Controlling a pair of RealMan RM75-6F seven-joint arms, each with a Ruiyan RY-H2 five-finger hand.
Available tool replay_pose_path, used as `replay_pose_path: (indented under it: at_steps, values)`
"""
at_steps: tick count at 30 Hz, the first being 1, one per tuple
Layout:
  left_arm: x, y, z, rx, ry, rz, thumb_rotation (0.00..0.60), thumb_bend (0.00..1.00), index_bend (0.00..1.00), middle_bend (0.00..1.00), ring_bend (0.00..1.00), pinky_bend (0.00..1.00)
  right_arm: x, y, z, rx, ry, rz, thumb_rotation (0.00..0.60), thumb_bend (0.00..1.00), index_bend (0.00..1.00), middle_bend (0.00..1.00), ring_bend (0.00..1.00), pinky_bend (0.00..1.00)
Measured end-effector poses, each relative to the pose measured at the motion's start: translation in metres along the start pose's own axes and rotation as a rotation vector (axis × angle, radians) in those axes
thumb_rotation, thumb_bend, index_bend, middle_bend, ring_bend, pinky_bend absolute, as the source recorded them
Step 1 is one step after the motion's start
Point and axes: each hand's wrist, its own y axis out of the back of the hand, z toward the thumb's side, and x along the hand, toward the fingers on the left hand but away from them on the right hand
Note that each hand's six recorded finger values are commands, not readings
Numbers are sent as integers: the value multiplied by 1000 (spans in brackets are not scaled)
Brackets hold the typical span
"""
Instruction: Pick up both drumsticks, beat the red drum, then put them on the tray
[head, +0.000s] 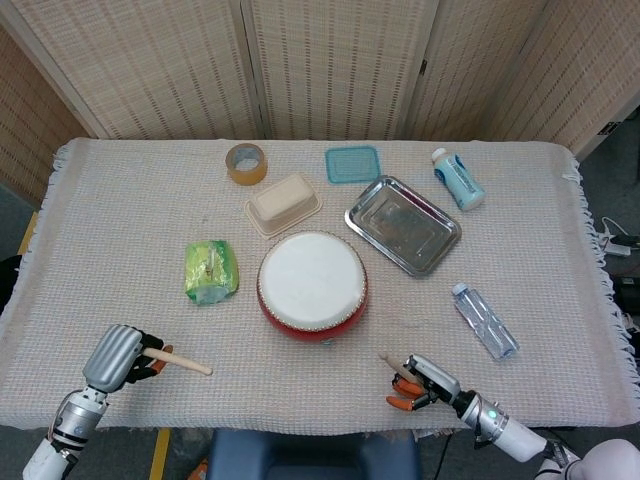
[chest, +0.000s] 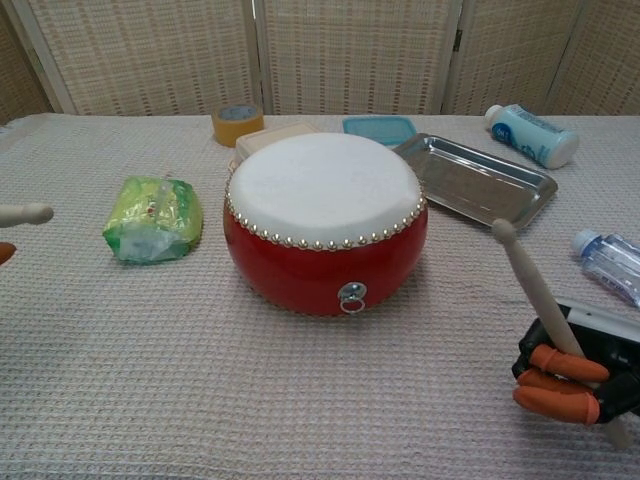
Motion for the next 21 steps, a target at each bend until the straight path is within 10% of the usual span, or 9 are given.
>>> replay_pose_path:
  at_steps: [13,21]
  values:
    - [6,10,0,46,-21,5,600,489,1000,1000,1000,1000,9,24,46,73,-83,-4,600,410,1000,1000,1000,1000]
    - [27,32,11,138,-75,29,600,488,1000,1000,1000,1000,2,67,110,386,-232,-23,600,410,1000,1000,1000,1000]
